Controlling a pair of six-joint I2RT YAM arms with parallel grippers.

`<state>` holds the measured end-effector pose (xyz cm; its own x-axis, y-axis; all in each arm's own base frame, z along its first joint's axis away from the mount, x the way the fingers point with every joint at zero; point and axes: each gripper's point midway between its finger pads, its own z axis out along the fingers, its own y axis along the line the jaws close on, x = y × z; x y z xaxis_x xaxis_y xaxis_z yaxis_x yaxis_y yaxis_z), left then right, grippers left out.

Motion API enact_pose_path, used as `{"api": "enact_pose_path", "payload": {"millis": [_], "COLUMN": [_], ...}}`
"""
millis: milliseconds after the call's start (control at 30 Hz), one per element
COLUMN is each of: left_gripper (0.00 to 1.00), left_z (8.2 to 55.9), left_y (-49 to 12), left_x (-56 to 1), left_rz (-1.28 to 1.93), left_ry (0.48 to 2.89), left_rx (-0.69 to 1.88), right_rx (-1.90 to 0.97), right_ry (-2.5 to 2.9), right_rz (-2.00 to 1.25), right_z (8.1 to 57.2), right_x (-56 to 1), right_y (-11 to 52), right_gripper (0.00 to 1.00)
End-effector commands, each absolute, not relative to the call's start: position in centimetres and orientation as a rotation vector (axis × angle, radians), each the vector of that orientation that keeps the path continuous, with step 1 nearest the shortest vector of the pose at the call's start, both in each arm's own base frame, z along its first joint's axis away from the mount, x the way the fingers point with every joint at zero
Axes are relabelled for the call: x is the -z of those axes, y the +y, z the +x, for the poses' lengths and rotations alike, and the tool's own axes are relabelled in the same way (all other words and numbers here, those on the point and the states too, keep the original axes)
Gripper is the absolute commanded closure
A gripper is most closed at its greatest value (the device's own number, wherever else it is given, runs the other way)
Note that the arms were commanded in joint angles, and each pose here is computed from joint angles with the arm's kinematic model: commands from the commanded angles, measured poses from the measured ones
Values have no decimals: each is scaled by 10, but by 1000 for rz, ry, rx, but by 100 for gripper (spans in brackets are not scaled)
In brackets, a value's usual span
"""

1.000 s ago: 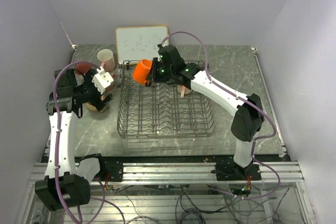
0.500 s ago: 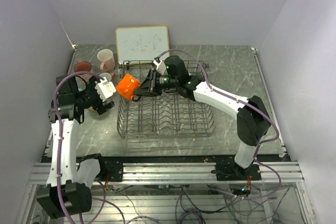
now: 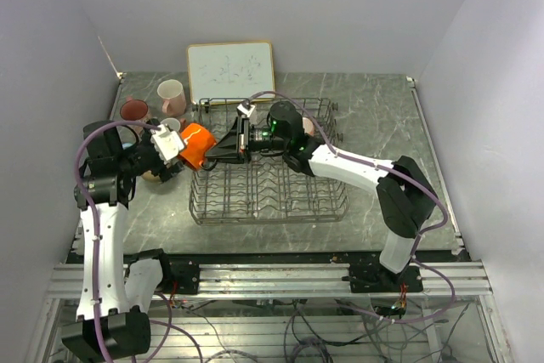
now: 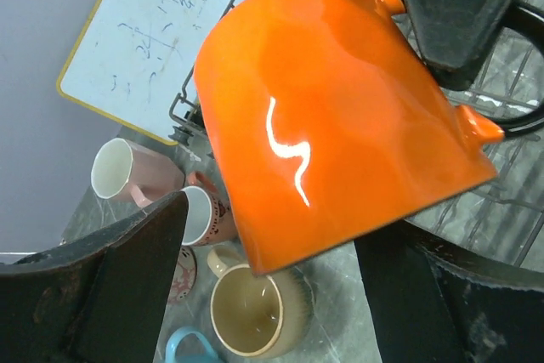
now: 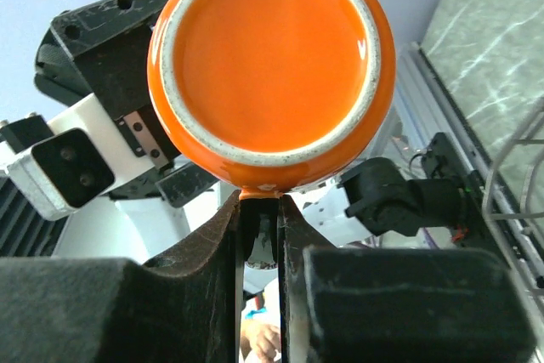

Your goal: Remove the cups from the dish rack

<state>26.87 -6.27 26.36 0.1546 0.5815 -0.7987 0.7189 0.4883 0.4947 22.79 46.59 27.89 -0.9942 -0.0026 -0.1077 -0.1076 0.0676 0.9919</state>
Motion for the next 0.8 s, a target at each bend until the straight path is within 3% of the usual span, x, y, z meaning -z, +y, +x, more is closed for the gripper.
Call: {"api": "enact_pose_path", "payload": {"millis": [0, 267, 467, 600, 767], "left_gripper": [14, 29, 70, 91, 93], "left_z": [266, 260, 261, 266, 281], "left_y": [-72, -77, -74, -65, -30], "left_x": [-294, -301, -300, -291, -277], "left_rz": [1169, 1163, 1138, 1102, 959], "left_ry": [1416, 1390, 1409, 1490, 1702], "left_rx": [142, 164, 148, 135, 8], "right_rx": [-2274, -2365, -2417, -2367, -2172], "right_ry": [2044, 2050, 2056, 2081, 2150], "right_rz": [-245, -255, -224, -202, -165], "right_z": [208, 188, 181, 188, 215], "right_x": [-326, -323, -319, -309, -284], "right_y": [466, 475, 481, 480, 464], "right_gripper": [100, 100, 98, 70, 42]}}
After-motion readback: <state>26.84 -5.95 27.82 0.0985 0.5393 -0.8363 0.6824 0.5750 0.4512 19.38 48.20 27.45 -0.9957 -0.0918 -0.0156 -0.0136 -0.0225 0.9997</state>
